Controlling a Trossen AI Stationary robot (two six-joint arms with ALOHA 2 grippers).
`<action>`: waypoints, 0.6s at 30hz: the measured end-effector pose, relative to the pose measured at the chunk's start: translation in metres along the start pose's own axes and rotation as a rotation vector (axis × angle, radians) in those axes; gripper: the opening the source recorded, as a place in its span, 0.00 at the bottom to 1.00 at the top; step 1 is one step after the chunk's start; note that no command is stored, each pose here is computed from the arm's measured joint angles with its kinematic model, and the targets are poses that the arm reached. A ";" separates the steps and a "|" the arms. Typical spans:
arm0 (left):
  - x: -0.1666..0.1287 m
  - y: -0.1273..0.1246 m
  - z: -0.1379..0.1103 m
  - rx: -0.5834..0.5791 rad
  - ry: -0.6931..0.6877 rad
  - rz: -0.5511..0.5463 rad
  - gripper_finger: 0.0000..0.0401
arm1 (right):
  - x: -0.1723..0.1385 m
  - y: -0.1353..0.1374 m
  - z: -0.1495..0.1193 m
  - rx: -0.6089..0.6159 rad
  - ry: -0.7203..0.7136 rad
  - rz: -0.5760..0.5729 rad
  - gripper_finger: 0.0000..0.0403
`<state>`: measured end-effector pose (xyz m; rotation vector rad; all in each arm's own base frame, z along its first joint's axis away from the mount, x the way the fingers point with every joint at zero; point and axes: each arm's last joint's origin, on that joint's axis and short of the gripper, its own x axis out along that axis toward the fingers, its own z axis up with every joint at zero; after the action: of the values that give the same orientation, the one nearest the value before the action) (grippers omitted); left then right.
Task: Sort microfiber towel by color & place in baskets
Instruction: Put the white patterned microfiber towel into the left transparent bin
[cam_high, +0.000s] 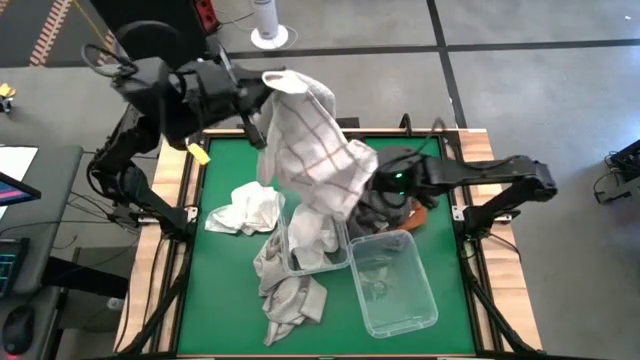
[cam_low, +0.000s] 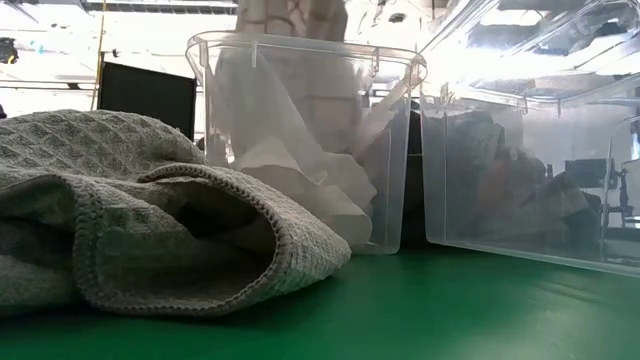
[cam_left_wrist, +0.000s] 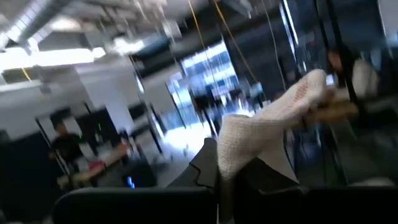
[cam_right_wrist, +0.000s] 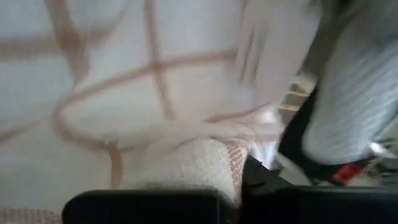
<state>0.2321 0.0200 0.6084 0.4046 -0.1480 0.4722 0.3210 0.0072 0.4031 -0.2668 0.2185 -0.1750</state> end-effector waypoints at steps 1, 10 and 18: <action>0.002 -0.002 -0.004 0.000 0.026 -0.011 0.03 | -0.006 0.000 0.003 0.004 -0.010 0.016 0.07; 0.027 -0.035 -0.053 0.072 0.283 -0.134 0.03 | -0.059 -0.007 0.032 -0.007 -0.180 0.052 0.05; 0.016 -0.026 -0.049 0.019 0.315 -0.048 0.03 | -0.073 -0.014 0.033 0.018 -0.173 0.050 0.05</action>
<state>0.2605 0.0260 0.5584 0.3466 0.1705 0.4841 0.2569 0.0170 0.4522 -0.2565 0.0520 -0.1039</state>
